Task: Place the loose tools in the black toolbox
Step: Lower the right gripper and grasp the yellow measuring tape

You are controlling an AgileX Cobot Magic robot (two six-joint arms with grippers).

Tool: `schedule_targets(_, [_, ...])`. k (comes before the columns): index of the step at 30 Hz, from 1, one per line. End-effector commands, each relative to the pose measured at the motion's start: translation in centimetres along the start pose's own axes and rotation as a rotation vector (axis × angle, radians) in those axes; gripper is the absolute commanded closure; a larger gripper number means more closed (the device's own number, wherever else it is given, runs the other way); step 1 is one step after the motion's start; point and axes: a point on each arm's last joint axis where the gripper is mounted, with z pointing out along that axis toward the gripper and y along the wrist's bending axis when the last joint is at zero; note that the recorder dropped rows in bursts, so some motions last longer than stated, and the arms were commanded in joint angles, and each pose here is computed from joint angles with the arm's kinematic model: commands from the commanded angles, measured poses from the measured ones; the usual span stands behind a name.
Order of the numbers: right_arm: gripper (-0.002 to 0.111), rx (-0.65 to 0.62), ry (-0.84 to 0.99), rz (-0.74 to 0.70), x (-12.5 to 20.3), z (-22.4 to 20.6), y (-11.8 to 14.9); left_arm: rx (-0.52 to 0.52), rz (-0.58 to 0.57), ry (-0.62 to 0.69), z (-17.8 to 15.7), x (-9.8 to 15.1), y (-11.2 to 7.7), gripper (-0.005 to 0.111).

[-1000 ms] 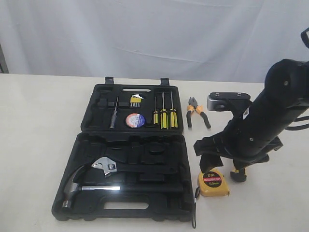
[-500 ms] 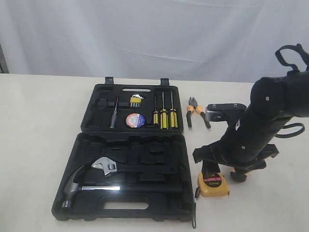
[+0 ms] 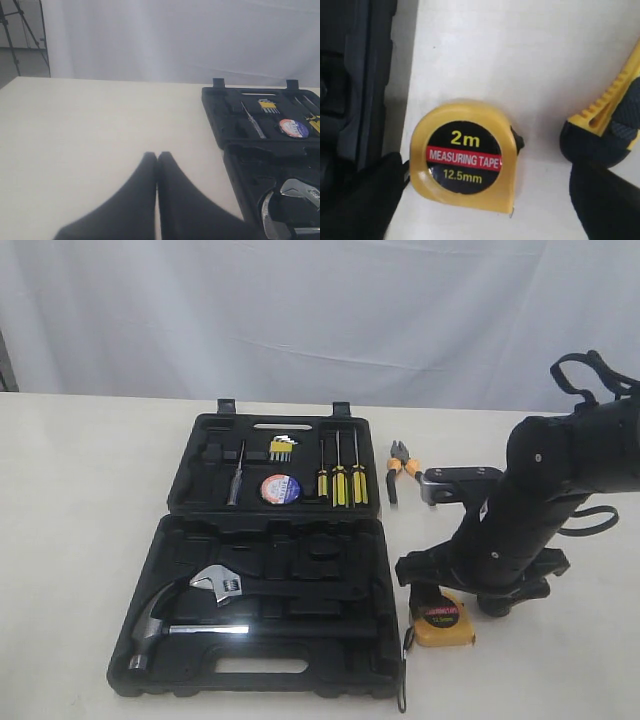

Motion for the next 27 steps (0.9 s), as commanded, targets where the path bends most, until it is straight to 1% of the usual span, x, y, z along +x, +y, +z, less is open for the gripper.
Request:
schedule_targets(1, [0.024, -0.007, -0.026, 0.008, -0.4, -0.1, 0.1, 0.003, -0.002, 0.0, 0.0, 0.1, 0.0, 0.107])
schedule_targets(8, [0.024, -0.02, -0.061, -0.017, -0.4, 0.2, 1.5, 0.003, -0.002, 0.0, 0.0, 0.1, 0.0, 0.107])
schedule_targets(11, [0.024, -0.019, -0.043, 0.013, -0.4, 0.9, 1.5, 0.003, -0.002, 0.0, 0.0, 0.1, 0.0, 0.107])
schedule_targets(17, [0.024, -0.01, 0.0, 0.023, -0.2, 2.1, 1.4, 0.003, -0.002, 0.0, 0.0, 0.1, 0.0, 0.107])
schedule_targets(22, [0.024, -0.003, 0.014, 0.015, 0.0, 2.2, 1.3, 0.003, -0.002, 0.0, 0.0, 0.1, 0.0, 0.107])
schedule_targets(27, [0.024, 0.04, 0.051, -0.013, 0.3, 2.1, 0.9, 0.003, -0.002, 0.0, 0.0, 0.1, 0.0, 0.107])
